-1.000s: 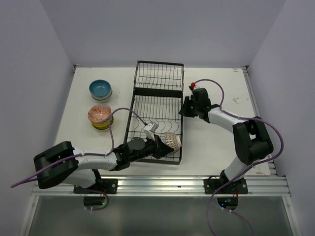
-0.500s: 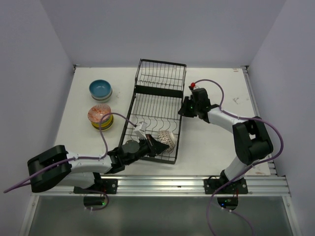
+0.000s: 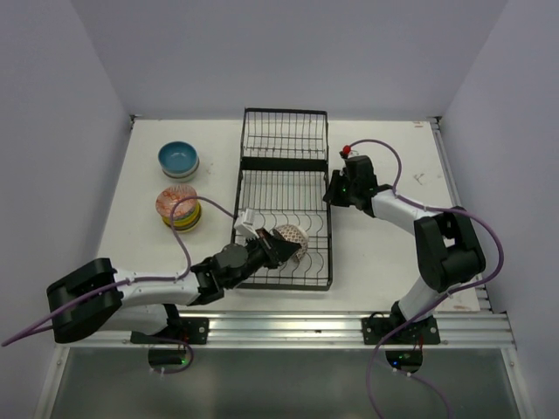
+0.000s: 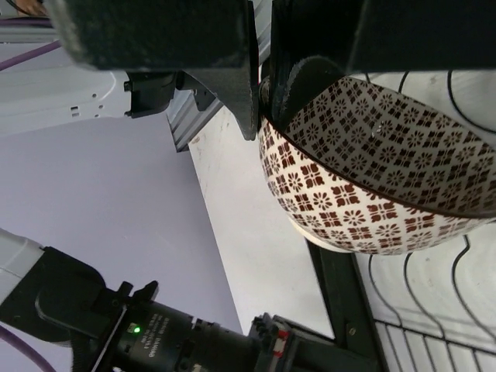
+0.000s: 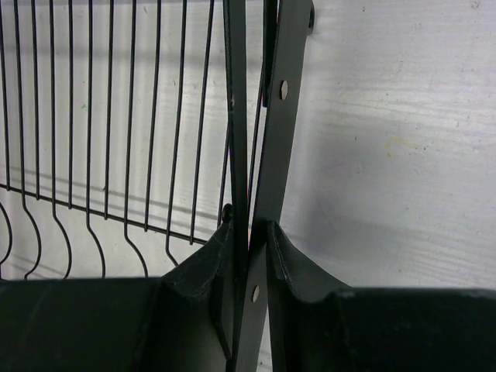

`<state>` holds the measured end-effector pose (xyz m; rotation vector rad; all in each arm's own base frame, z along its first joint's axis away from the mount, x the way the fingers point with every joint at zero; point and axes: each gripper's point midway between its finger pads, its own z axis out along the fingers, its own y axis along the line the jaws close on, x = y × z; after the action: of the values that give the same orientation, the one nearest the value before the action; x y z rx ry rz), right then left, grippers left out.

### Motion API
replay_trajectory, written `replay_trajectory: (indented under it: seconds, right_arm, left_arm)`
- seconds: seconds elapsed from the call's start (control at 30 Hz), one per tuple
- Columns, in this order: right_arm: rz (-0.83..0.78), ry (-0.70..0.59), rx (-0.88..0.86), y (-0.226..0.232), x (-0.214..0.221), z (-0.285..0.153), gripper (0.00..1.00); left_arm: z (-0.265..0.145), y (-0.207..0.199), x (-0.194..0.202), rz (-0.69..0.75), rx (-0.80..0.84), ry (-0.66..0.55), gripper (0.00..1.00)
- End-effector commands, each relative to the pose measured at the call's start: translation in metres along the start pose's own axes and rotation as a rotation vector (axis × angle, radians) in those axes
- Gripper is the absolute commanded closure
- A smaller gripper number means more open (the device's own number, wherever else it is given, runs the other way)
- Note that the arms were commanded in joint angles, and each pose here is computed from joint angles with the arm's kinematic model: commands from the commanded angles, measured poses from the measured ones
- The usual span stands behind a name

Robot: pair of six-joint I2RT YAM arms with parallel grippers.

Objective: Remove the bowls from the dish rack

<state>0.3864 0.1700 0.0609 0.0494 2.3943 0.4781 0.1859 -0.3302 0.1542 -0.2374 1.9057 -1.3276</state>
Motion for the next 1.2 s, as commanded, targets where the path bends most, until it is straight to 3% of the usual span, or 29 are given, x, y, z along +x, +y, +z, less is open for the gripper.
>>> replay_trajectory:
  seconds: [0.0,0.17,0.33,0.43,0.47,0.5,0.57,0.6,0.67,0.77,1.0,1.17]
  right_arm:
    - [-0.008,0.138,0.134,-0.04,0.045,0.004,1.0]
    - [-0.006,0.138,0.126,-0.039,0.045,0.003,1.0]
    - [0.002,0.138,0.117,-0.038,0.046,0.004,1.0]
    - [0.005,0.138,0.112,-0.038,0.048,0.004,1.0]
    - [0.009,0.145,0.107,-0.037,0.051,0.005,1.0]
    - [0.009,0.143,0.102,-0.036,0.051,0.005,1.0]
    - [0.017,0.146,0.093,-0.035,0.052,0.007,1.0]
    - [0.018,0.148,0.084,-0.034,0.052,0.007,1.0]
    - [0.02,0.146,0.077,-0.032,0.052,0.007,1.0]
    - [0.022,0.148,0.069,-0.031,0.052,0.007,1.0]
    - [0.028,0.153,0.049,-0.027,0.055,0.006,1.0]
    - [0.025,0.156,0.05,-0.027,0.055,0.006,1.0]
  left_arm:
    - [0.007,-0.081,-0.046,0.029,0.21,-0.142,1.0]
    - [0.008,-0.131,-0.081,0.3,0.241,-0.184,1.0]
    - [-0.004,-0.128,-0.132,0.534,0.052,-0.187,1.0]
    - [-0.017,-0.095,-0.188,0.628,-0.176,-0.198,1.0]
    - [-0.024,-0.068,-0.219,0.642,-0.31,-0.231,1.0]
    - [-0.029,-0.039,-0.227,0.659,-0.432,-0.175,1.0]
    - [-0.045,-0.013,-0.278,0.678,-0.558,-0.204,1.0]
    - [-0.046,0.013,-0.284,0.677,-0.642,-0.145,1.0]
    - [-0.056,0.029,-0.322,0.672,-0.722,-0.146,1.0]
    - [-0.051,0.07,-0.35,0.704,-0.916,-0.065,1.0]
    - [-0.014,0.106,-0.382,0.787,-1.101,0.12,1.0]
    - [-0.005,0.128,-0.402,0.823,-1.219,0.163,1.0]
